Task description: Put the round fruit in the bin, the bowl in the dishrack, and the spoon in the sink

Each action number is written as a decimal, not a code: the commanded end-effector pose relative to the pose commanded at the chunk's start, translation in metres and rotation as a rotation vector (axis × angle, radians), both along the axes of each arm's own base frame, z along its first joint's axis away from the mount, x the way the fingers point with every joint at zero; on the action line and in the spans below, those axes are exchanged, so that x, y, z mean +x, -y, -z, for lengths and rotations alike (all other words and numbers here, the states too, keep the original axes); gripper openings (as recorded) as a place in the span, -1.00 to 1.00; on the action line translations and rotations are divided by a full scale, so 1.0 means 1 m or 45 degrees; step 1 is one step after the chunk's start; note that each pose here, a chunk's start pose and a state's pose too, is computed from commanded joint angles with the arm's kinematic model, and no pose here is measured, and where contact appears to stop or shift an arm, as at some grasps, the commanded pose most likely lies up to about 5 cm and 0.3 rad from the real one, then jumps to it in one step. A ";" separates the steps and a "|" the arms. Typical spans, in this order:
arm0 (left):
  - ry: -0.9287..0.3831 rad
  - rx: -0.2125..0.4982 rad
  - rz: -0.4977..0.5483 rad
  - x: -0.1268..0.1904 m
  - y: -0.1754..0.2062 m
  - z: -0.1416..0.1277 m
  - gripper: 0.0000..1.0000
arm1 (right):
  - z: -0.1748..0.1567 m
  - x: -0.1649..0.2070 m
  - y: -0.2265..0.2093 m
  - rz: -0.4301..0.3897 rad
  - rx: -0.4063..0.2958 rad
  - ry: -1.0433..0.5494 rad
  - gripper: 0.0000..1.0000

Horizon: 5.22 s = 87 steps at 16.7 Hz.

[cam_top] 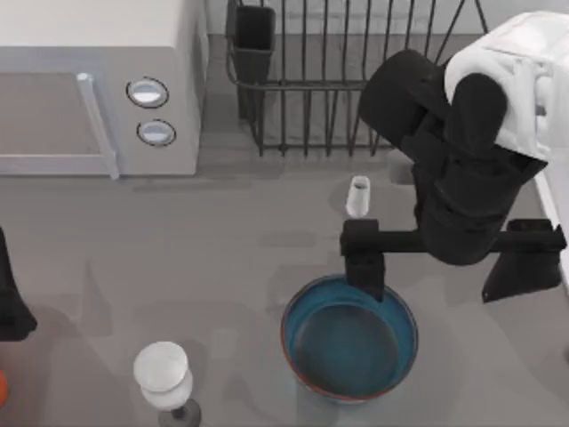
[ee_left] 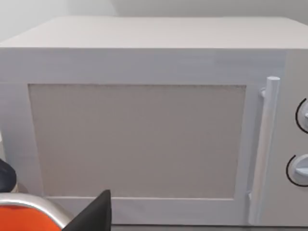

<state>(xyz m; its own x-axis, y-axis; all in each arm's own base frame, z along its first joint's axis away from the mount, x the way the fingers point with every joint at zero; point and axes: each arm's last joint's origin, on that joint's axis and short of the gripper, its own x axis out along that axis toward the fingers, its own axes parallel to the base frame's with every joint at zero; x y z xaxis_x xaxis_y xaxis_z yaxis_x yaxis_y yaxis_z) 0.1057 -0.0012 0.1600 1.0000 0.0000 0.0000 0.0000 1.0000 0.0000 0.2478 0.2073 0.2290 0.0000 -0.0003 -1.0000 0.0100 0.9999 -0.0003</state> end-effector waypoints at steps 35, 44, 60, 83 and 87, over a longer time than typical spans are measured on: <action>0.000 0.000 0.000 0.000 0.000 0.000 1.00 | 0.100 0.000 0.000 0.000 0.000 0.000 -1.00; 0.000 0.000 0.000 0.000 0.000 0.000 1.00 | 0.069 0.004 -0.005 -0.006 0.002 0.005 -1.00; 0.000 0.000 0.000 0.000 0.000 0.000 1.00 | -0.018 0.000 -0.021 -0.180 0.020 0.335 -1.00; 0.000 0.000 0.000 0.000 0.000 0.000 1.00 | -0.186 -0.059 -0.060 0.000 -0.024 1.996 -1.00; 0.000 0.000 0.000 0.000 0.000 0.000 1.00 | -0.149 -0.014 -0.081 -0.009 -0.023 1.992 -1.00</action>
<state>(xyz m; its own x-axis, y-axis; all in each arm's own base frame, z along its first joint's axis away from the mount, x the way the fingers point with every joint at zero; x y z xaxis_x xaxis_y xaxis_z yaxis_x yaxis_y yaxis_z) 0.1057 -0.0012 0.1600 1.0000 0.0000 0.0000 0.0000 1.0000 0.0000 0.2335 0.2888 0.3780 1.0000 -0.0075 -0.0062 0.0075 1.0000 -0.0062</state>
